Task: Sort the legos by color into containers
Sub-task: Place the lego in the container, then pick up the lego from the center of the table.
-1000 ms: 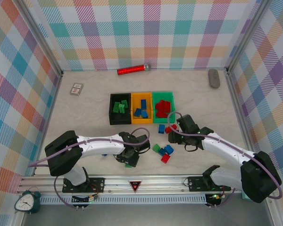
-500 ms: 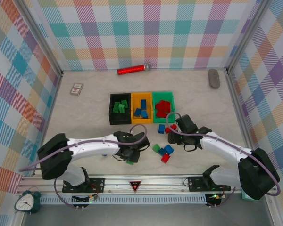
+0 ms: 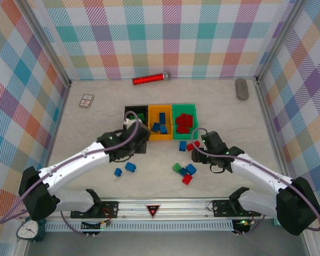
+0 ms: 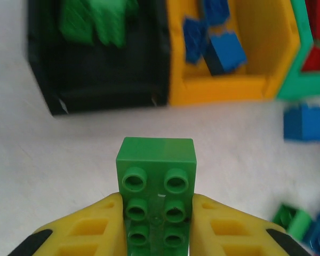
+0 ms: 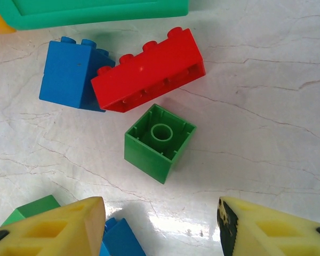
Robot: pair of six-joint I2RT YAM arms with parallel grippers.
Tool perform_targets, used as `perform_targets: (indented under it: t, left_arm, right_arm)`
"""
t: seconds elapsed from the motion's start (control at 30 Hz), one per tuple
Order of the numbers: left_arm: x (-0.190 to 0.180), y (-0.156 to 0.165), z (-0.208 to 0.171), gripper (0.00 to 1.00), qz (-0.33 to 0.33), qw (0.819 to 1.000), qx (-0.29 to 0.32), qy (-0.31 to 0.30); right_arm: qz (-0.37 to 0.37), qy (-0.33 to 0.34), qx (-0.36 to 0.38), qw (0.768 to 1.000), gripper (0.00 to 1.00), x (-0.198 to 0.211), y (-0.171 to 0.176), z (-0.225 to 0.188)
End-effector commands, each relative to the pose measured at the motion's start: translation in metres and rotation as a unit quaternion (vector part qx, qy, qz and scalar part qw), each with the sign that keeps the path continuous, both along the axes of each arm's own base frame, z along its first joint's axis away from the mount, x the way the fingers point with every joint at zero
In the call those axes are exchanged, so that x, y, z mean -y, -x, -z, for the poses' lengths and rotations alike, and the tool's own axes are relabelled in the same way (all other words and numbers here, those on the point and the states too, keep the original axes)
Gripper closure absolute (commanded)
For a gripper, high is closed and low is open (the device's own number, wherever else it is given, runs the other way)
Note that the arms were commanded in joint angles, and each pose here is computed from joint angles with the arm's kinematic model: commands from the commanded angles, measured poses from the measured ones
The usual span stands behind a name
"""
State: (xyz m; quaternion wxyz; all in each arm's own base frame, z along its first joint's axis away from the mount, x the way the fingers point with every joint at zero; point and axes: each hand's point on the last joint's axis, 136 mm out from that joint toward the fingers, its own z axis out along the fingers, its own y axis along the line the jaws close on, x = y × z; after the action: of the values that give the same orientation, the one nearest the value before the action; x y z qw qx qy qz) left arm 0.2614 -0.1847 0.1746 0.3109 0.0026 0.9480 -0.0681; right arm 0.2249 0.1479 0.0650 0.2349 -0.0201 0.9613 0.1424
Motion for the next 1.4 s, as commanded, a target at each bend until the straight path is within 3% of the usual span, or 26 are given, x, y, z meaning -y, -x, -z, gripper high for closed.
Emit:
perform_targets:
  t: [0.0,0.17,0.33,0.47,0.63,1.07,1.37]
  left_arm:
    - [-0.021,-0.039,-0.022,0.71,-0.021,0.999,0.041,-0.016]
    - [-0.027,-0.095,-0.027,0.71,-0.039,0.997,0.054,-0.029]
    - [-0.033,-0.134,-0.011,0.69,-0.052,0.997,0.016,-0.057]
    - [-0.020,-0.143,0.003,0.50,-0.034,0.999,-0.016,-0.028]
    - [-0.015,-0.127,0.011,0.40,-0.026,0.999,-0.021,0.015]
    - [-0.035,-0.048,0.020,0.38,-0.025,0.996,-0.019,0.083]
    - [-0.022,-0.024,0.031,0.38,-0.001,0.989,-0.017,0.144]
  right_arm:
    - [-0.004,0.011,-0.001,1.000,0.42,0.004,0.004,0.003]
    - [-0.008,-0.001,-0.010,1.000,0.42,0.002,0.010,0.004]
    - [-0.002,-0.016,-0.012,1.000,0.42,0.005,0.021,0.004]
    - [0.008,-0.020,-0.004,1.000,0.41,0.009,0.023,0.001]
    - [0.006,-0.016,-0.010,1.000,0.40,0.008,0.021,0.003]
    - [-0.013,-0.014,-0.024,1.000,0.40,-0.008,0.009,0.006]
    - [-0.016,0.008,-0.030,0.999,0.40,-0.008,0.003,0.007]
